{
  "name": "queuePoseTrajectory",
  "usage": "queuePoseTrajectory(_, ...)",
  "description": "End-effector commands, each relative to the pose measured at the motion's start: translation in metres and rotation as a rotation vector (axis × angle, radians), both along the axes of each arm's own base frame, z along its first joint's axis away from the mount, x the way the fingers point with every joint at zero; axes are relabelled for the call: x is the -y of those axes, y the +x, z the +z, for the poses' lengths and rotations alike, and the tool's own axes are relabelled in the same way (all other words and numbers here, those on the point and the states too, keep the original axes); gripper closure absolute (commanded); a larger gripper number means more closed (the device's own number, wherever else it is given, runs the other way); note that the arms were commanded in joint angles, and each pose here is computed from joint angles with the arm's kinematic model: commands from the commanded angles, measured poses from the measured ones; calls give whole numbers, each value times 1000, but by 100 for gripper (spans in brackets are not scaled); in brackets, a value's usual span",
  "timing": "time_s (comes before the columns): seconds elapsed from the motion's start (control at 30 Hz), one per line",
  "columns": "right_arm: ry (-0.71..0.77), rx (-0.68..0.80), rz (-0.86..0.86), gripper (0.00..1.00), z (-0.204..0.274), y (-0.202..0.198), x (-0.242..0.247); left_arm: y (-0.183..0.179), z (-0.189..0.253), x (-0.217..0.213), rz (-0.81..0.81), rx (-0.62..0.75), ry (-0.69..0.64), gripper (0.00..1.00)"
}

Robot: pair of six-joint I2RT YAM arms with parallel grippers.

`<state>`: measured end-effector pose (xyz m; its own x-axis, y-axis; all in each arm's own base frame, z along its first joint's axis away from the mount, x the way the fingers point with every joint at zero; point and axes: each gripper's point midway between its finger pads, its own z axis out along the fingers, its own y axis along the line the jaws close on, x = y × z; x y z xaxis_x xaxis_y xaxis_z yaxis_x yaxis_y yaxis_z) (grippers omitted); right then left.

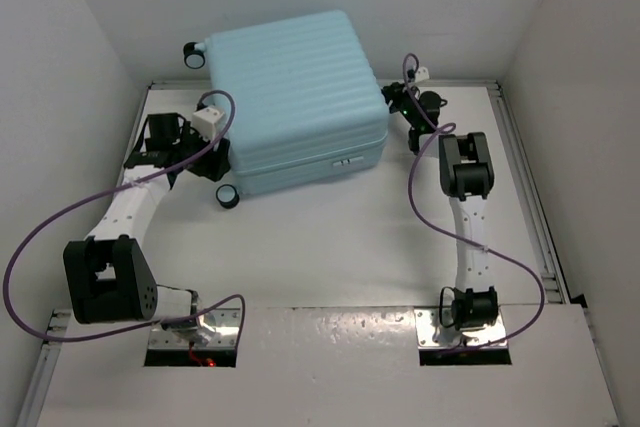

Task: Pack the luggage

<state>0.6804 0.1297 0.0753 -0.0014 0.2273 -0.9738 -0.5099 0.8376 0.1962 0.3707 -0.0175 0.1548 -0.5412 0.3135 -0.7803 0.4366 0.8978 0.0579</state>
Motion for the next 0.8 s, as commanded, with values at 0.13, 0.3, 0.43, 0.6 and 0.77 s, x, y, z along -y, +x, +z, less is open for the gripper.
queuePoseTrajectory(0.13, 61, -24, 30, 35, 70, -74, 24, 15, 117, -41, 288, 345, -51, 0)
queuePoseTrajectory(0.3, 89, -86, 143, 34, 81, -117, 3, -5, 175, -18, 242, 489, -173, 0)
queuePoseTrajectory(0.43, 110, -147, 196, 37, 77, -128, -24, -26, 212, -23, 333, 583, -243, 0)
queuePoseTrajectory(0.6, 91, -217, 397, 42, 59, -170, -91, -33, 216, -80, 620, 566, -195, 0)
queuePoseTrajectory(0.77, 79, -229, 646, 44, 64, -245, -170, -21, 198, -99, 684, 448, -132, 0)
